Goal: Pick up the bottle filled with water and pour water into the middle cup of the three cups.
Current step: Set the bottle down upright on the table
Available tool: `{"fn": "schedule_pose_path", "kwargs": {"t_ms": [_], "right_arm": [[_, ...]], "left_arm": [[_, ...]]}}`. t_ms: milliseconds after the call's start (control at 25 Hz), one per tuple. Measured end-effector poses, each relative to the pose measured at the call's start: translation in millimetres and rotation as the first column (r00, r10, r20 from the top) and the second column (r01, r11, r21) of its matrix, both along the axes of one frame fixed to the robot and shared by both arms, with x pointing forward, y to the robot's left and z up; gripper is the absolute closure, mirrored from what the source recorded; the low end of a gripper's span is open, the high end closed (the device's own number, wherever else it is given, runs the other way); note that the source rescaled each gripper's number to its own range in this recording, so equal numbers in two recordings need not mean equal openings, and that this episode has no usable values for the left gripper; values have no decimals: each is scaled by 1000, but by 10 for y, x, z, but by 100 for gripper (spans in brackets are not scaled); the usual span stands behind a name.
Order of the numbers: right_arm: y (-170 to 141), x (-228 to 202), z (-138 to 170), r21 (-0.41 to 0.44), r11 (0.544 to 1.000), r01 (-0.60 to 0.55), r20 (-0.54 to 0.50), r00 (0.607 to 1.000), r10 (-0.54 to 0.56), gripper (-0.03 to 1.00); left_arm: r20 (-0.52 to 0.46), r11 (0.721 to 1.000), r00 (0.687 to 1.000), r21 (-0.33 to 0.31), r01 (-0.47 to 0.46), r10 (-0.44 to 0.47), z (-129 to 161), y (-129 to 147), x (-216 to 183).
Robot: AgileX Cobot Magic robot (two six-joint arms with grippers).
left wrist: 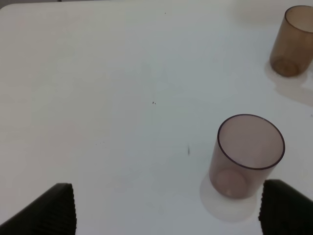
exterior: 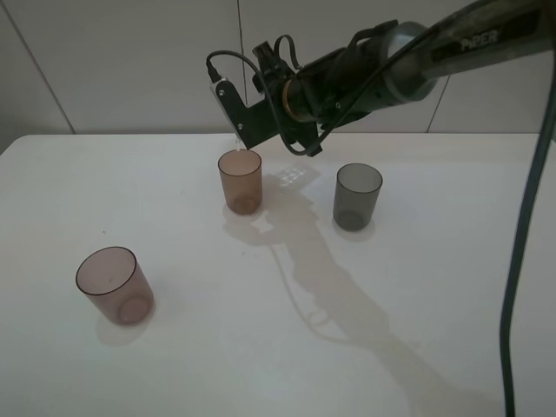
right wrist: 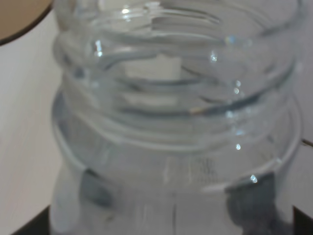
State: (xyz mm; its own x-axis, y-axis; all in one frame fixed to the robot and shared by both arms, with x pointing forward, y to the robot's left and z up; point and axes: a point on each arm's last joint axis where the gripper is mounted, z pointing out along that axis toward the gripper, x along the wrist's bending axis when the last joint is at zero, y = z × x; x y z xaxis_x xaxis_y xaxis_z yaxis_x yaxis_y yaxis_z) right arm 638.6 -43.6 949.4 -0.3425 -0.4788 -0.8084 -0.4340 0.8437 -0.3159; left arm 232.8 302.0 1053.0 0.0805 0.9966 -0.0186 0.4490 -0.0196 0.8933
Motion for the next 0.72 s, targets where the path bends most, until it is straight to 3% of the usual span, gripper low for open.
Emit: {"fn": "schedule_pose_path", "kwargs": {"t_ms": [720], "right_arm": [[-78,55,5,-74,997,-30,19,999,32,93]], "left_arm": [[0,1000,1000,0,0,0,0,0,0]]}}
